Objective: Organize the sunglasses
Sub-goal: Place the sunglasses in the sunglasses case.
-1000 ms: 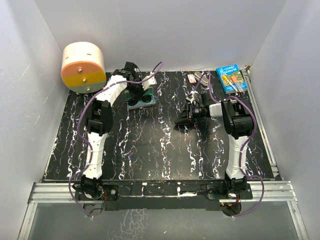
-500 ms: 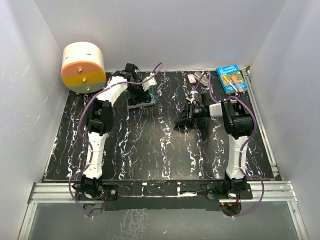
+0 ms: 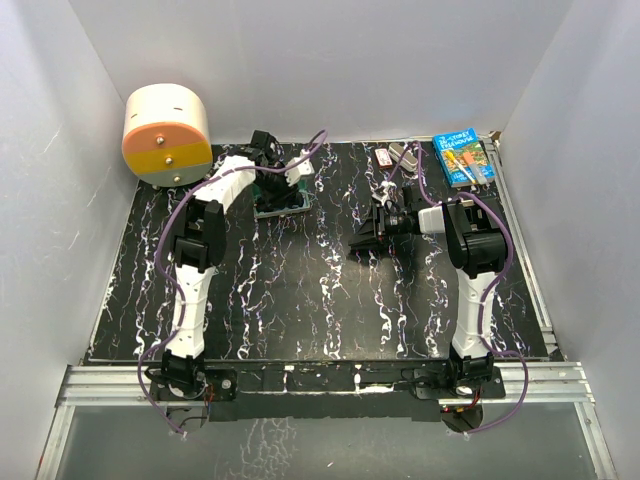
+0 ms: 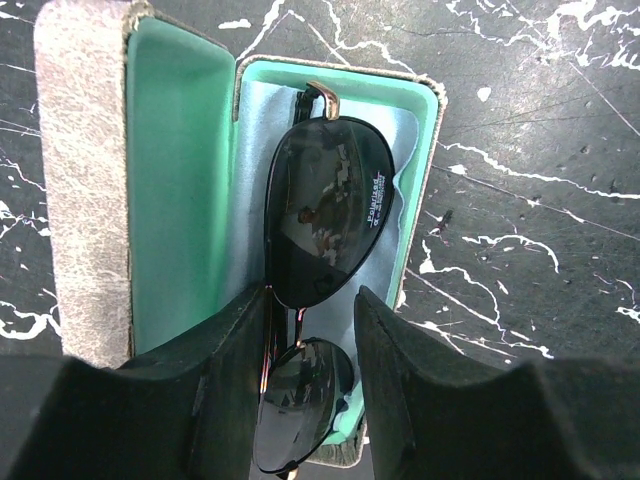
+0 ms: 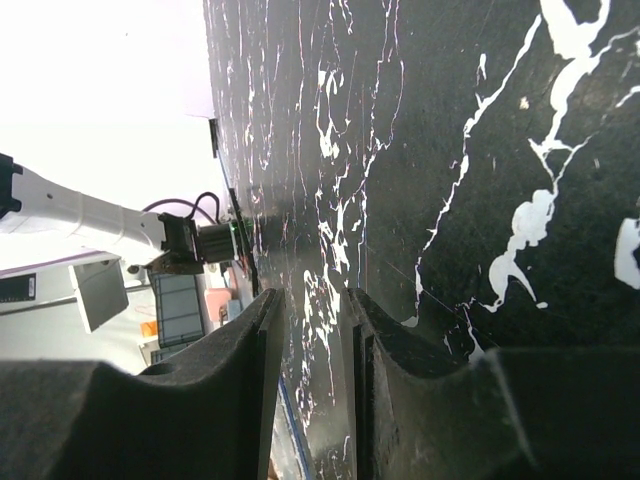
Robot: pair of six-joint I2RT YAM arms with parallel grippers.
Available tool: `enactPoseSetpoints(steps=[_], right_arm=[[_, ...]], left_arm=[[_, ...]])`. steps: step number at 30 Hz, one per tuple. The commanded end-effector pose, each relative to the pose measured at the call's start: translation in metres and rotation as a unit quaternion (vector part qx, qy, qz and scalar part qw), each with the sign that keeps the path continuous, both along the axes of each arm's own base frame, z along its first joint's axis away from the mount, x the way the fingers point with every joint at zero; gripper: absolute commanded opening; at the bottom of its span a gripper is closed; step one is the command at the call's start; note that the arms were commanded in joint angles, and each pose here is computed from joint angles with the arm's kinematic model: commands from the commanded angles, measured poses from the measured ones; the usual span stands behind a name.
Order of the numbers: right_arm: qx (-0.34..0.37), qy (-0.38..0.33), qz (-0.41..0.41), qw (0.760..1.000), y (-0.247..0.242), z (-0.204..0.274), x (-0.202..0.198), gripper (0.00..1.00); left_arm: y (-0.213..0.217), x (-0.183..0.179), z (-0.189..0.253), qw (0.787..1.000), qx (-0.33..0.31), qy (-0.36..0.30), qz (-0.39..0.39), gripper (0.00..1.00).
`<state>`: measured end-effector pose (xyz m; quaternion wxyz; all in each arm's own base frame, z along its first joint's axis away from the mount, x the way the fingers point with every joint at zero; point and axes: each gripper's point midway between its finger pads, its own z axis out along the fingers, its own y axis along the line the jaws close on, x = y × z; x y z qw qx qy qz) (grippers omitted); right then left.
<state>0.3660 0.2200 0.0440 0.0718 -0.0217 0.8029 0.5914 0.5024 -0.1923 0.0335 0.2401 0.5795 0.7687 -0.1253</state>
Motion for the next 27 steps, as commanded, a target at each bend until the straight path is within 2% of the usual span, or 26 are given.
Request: enactPoseSetpoints(steps=[1, 5, 10, 11, 12, 13, 17, 27], right_arm=[[0.018, -0.041, 0.009, 0.999, 0.0, 0.01, 0.009, 0.34], [0.014, -0.041, 0.005, 0.999, 0.0, 0.009, 0.011, 0.34], [-0.001, -0.044, -0.006, 0.999, -0.001, 0.008, 0.017, 0.36], [-0.004, -0.045, -0.009, 0.999, -0.001, 0.007, 0.019, 0.37], [-0.005, -0.047, -0.009, 0.999, -0.001, 0.008, 0.02, 0.38], [-0.006, -0.048, -0.01, 0.999, -0.001, 0.009, 0.021, 0.39], [-0.01, -0.051, -0.016, 0.999, -0.001, 0.011, 0.027, 0.44], [-0.009, -0.052, -0.022, 0.998, 0.0, 0.012, 0.028, 0.45]], left_arm=[[-0.012, -0.024, 0.025, 1.0, -0.01, 0.013, -0.018, 0.37], [-0.013, -0.029, 0.028, 1.0, -0.004, 0.009, -0.021, 0.41], [-0.012, -0.034, 0.028, 1.0, 0.003, 0.0, -0.015, 0.55], [-0.011, -0.035, 0.028, 1.0, 0.004, -0.003, -0.013, 0.65], [-0.012, -0.036, 0.03, 1.0, 0.004, -0.005, -0.013, 0.85], [-0.011, -0.036, 0.031, 1.0, 0.004, -0.007, -0.012, 0.88], [-0.01, -0.036, 0.035, 1.0, 0.0, -0.018, -0.003, 0.89], [-0.012, -0.036, 0.046, 0.999, 0.0, -0.04, 0.013, 0.89]])
